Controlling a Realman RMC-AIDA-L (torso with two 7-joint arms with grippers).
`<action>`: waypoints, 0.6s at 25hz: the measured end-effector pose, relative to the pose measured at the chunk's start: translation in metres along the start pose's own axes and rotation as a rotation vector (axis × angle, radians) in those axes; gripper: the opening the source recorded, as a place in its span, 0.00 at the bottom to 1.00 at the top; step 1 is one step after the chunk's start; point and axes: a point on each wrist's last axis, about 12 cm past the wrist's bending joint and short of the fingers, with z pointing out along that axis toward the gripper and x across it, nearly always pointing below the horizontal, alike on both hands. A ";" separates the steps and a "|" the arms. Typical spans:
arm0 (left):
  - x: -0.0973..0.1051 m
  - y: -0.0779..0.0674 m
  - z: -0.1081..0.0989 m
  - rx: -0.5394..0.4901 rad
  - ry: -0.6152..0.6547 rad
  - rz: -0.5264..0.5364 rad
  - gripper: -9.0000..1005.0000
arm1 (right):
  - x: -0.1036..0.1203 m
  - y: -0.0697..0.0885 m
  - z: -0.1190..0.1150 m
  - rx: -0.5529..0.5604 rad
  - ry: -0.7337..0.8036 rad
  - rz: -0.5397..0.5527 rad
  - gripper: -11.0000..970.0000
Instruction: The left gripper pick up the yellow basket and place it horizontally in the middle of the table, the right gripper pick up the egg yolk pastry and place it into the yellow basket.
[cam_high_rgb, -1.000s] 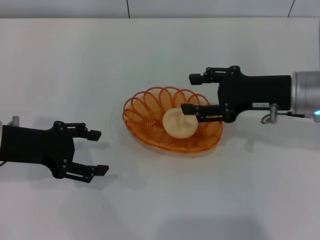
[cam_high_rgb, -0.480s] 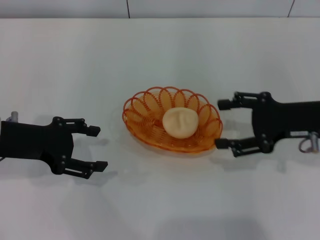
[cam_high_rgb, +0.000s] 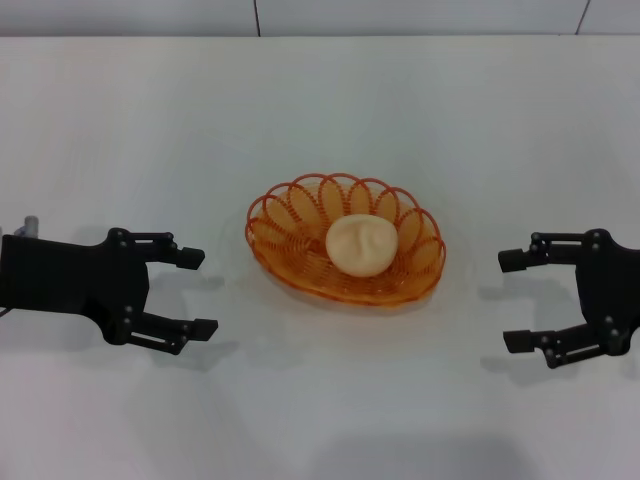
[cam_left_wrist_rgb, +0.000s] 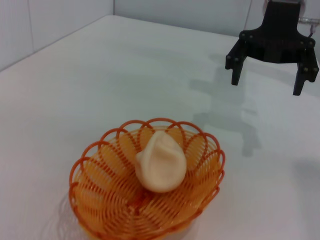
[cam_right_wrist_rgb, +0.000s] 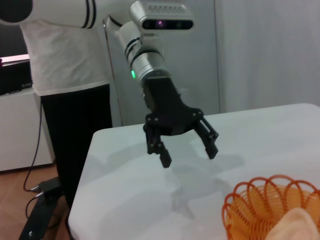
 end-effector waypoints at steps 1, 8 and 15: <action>-0.001 0.000 0.000 0.003 -0.001 0.002 0.88 | 0.001 0.001 -0.002 -0.006 0.007 0.004 0.89; -0.009 -0.001 0.002 0.060 -0.009 0.019 0.88 | 0.002 0.001 -0.003 -0.021 0.034 0.016 0.89; -0.011 -0.001 0.005 0.074 -0.009 0.023 0.88 | 0.001 -0.001 -0.005 -0.009 0.029 0.019 0.89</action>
